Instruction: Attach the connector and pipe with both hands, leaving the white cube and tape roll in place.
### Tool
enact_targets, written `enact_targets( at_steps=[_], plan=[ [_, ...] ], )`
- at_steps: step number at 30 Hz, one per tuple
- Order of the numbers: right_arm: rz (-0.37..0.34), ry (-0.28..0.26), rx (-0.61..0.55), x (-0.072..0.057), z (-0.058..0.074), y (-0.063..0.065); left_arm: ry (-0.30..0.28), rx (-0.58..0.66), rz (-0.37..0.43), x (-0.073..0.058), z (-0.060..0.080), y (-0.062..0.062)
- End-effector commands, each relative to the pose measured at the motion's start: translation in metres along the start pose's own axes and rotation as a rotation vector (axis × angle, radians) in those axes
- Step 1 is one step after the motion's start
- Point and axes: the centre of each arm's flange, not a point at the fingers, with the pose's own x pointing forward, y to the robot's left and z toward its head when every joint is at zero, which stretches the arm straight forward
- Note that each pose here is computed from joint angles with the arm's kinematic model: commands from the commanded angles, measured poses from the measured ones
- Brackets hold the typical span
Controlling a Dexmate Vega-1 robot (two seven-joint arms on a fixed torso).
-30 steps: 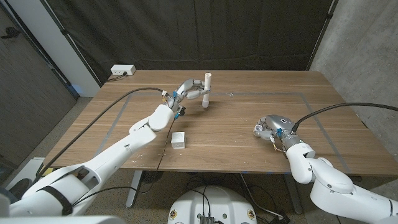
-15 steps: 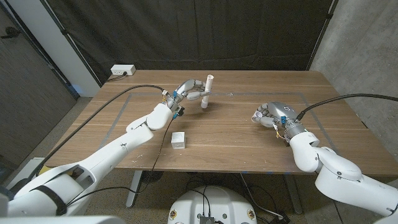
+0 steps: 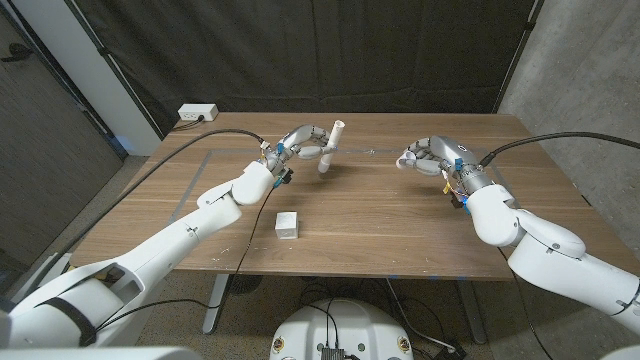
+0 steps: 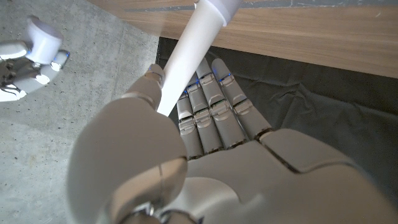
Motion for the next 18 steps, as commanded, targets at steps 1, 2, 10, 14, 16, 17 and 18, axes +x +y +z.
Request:
enact_targets(
  at_steps=[1, 2, 10, 14, 16, 17, 18],
  plan=[
    [-0.063, -0.095, 0.115, 0.031, 0.016, -0.021, 0.017, 0.126, 0.036, -0.004, 0.009, 0.02],
    [-0.074, -0.108, 0.128, 0.035, 0.021, -0.021, 0.019, 0.141, 0.035, -0.003, 0.01, 0.022],
    [-0.088, -0.158, 0.195, 0.042, 0.032, -0.022, 0.004, 0.196, -0.007, 0.01, 0.021, 0.021],
    [-0.076, -0.169, 0.233, 0.043, 0.033, -0.019, -0.016, 0.234, -0.031, 0.019, 0.031, 0.017],
    [-0.079, -0.174, 0.239, 0.043, 0.034, -0.019, -0.029, 0.255, -0.044, 0.023, 0.036, 0.016],
    [-0.08, -0.176, 0.241, 0.044, 0.034, -0.019, -0.036, 0.264, -0.048, 0.025, 0.039, 0.015],
    [-0.082, -0.178, 0.241, 0.044, 0.035, -0.019, -0.045, 0.269, -0.052, 0.026, 0.042, 0.015]
  ],
)
